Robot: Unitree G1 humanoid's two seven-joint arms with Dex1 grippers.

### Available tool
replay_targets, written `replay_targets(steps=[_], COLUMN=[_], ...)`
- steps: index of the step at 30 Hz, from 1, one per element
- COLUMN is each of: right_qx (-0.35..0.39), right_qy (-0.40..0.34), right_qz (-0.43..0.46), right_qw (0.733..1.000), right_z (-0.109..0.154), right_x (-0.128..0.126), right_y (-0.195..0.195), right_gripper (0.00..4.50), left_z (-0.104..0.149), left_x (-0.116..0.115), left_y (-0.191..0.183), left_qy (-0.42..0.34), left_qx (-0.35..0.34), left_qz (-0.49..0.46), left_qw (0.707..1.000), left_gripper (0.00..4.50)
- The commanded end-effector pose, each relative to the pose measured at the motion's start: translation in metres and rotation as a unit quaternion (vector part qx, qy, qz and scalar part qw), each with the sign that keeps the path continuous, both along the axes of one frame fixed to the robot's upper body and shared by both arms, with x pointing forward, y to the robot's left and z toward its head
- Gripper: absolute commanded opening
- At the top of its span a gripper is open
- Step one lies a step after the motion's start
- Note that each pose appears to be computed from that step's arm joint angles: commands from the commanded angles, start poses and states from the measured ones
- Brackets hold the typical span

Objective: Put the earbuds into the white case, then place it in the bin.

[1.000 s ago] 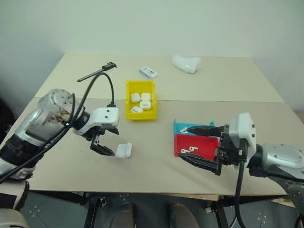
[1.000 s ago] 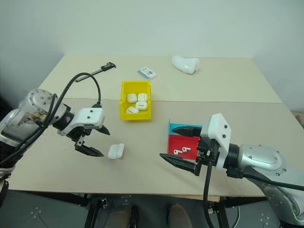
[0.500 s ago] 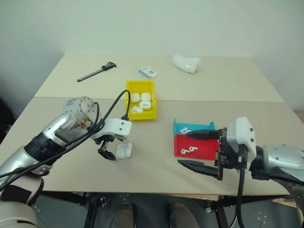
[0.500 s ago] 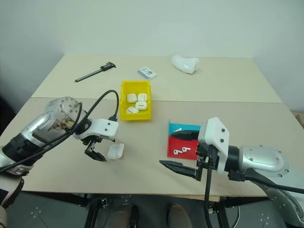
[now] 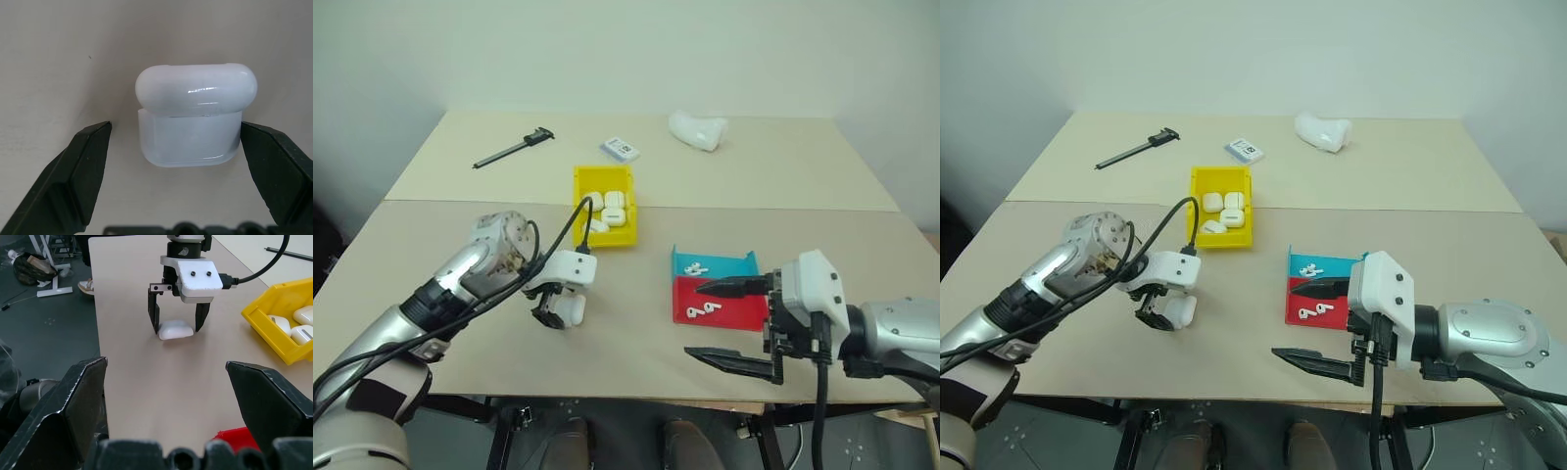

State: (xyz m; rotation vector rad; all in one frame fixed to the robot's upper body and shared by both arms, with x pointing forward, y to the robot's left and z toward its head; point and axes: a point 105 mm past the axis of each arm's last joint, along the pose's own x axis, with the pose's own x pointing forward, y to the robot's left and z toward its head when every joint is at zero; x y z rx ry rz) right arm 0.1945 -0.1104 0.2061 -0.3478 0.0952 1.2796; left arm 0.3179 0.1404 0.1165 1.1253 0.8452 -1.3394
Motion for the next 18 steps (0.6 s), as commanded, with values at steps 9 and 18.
replay_targets(steps=[9,18], right_qx=[-0.003,-0.002], right_qy=[-0.024,-0.025], right_qz=[0.005,0.006], right_qw=[1.000,1.000], right_z=[0.006,0.006], right_x=[-0.005,-0.005], right_y=[0.002,0.002], right_gripper=[4.50,4.50], left_z=[-0.006,-0.010], left_x=[-0.007,-0.007], left_y=[0.003,0.003], left_qy=[0.005,-0.007], left_qx=[0.001,0.003], left_qz=[0.008,0.000], left_qw=[1.000,1.000], left_gripper=[4.48,3.05])
